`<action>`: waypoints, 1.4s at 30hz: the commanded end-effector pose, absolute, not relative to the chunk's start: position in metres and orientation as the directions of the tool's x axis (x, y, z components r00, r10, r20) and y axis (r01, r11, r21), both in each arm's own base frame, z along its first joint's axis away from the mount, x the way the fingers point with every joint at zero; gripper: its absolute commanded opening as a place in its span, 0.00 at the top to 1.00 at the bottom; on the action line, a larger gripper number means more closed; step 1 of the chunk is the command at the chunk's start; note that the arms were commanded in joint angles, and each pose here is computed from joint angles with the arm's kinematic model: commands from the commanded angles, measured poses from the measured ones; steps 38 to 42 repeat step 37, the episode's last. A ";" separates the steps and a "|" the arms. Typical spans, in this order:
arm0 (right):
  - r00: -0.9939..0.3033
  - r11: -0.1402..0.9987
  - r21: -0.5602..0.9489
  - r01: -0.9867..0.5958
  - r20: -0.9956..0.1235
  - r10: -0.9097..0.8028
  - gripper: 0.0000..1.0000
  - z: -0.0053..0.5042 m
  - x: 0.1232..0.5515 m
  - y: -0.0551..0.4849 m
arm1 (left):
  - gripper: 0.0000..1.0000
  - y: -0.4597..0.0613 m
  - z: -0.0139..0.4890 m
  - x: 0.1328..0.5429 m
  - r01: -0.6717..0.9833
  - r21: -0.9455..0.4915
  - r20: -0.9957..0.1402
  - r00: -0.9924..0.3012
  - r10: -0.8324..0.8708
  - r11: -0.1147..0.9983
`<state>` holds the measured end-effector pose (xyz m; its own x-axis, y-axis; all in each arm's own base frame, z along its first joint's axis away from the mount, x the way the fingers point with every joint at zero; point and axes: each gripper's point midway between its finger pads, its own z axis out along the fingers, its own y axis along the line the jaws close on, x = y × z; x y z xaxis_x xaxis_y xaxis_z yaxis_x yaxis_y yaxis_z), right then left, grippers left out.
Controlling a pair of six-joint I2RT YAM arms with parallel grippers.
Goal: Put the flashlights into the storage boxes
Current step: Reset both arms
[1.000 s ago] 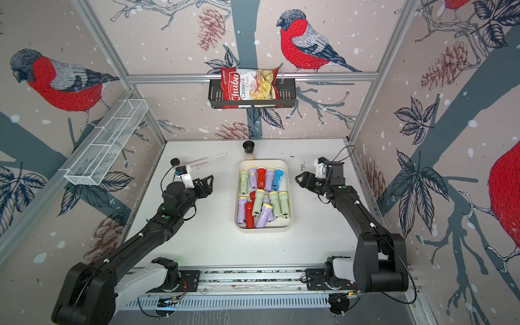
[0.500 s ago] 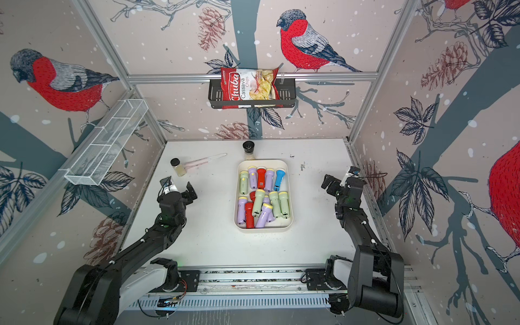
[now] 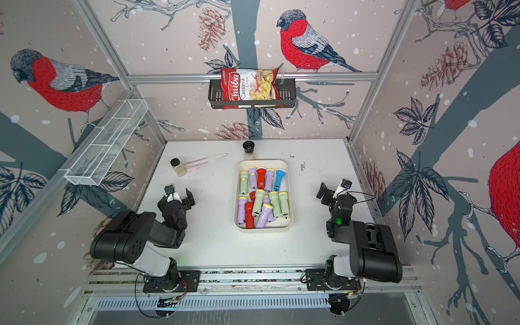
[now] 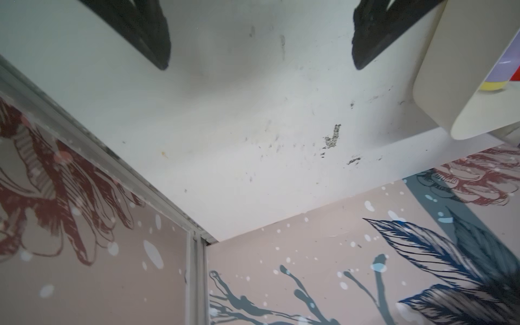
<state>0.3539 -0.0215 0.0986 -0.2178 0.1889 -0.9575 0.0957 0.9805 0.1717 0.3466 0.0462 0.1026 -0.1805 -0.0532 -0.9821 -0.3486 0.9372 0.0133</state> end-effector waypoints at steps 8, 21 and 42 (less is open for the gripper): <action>-0.147 0.991 0.065 0.116 -0.986 0.082 0.00 0.124 0.375 -0.018 | 0.02 0.035 0.133 0.367 -0.248 -0.021 -0.997 -0.065 -0.038 0.969; -0.148 0.991 0.065 0.114 -0.986 0.081 0.00 0.123 0.376 -0.018 | 0.02 0.032 0.132 0.369 -0.229 -0.011 -0.997 -0.074 -0.028 0.973; -0.145 0.991 0.064 0.114 -0.986 0.081 0.00 0.124 0.375 -0.018 | 0.02 0.031 0.132 0.369 -0.228 -0.011 -0.997 -0.075 -0.028 0.973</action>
